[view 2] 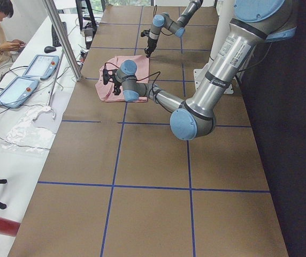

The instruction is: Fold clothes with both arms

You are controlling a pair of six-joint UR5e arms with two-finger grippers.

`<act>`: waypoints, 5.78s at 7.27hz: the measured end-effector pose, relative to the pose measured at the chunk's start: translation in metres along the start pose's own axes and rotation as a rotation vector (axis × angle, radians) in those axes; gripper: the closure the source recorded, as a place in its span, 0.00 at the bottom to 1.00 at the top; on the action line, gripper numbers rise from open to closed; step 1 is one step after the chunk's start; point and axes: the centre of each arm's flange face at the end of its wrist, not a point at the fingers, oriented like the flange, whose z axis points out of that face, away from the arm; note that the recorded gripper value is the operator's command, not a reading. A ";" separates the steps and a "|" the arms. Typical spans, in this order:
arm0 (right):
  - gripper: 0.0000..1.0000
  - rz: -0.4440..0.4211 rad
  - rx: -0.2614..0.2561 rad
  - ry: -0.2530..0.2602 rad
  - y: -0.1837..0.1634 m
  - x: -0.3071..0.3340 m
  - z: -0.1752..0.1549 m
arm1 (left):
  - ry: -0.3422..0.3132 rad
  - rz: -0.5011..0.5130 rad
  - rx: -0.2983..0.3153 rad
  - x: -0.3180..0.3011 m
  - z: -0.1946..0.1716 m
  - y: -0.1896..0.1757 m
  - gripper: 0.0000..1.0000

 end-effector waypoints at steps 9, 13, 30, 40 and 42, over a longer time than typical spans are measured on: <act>1.00 -0.038 -0.361 0.101 0.202 0.096 -0.156 | 0.100 -0.062 -0.052 0.041 -0.037 0.028 0.01; 0.00 -0.051 -0.495 0.160 0.241 0.111 -0.185 | 0.046 -0.108 -0.200 0.033 -0.067 0.116 0.00; 0.00 0.062 -0.062 -0.034 -0.040 0.047 -0.176 | -0.465 -0.127 -0.137 0.036 0.013 0.299 1.00; 0.00 0.061 -0.075 -0.040 -0.037 0.046 -0.179 | -0.496 -0.010 -0.093 0.046 0.002 0.228 0.49; 0.00 0.062 -0.074 -0.038 -0.038 0.047 -0.178 | -0.508 -0.026 -0.121 0.043 0.010 0.257 0.49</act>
